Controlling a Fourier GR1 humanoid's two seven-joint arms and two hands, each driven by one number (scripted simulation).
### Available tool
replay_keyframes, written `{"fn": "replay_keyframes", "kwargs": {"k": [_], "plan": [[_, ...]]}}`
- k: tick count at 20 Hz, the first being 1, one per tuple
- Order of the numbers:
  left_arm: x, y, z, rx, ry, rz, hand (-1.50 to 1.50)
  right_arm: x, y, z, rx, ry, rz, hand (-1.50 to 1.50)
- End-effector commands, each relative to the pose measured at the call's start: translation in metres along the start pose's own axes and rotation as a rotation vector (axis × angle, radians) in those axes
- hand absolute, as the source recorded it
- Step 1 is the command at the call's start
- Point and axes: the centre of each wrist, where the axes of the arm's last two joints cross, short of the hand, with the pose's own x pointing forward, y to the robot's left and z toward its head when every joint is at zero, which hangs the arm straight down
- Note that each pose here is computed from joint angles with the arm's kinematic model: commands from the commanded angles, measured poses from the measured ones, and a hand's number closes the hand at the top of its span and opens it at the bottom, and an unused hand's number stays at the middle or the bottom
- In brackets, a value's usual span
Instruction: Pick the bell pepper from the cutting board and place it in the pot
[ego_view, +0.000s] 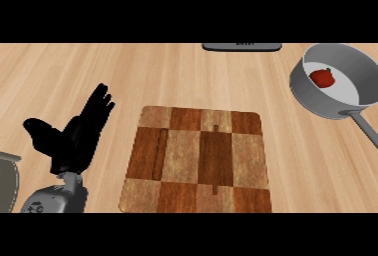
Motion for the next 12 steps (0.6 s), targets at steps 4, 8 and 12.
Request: {"fn": "replay_keyframes", "kwargs": {"k": [4, 8, 12], "plan": [[-0.003, 0.004, -0.004, -0.005, -0.005, -0.002, 0.00, -0.014, 0.012, -0.012, -0.111, -0.057, -0.312, -1.50], [-0.002, -0.009, 0.006, -0.003, -0.007, 0.002, 0.00, -0.027, -0.013, -0.010, -0.324, -0.093, -0.420, -1.50], [0.010, -0.006, -0.007, 0.022, 0.003, 0.003, 0.00, -0.044, -0.051, -0.002, -0.420, -0.064, -0.484, -1.50]]}}
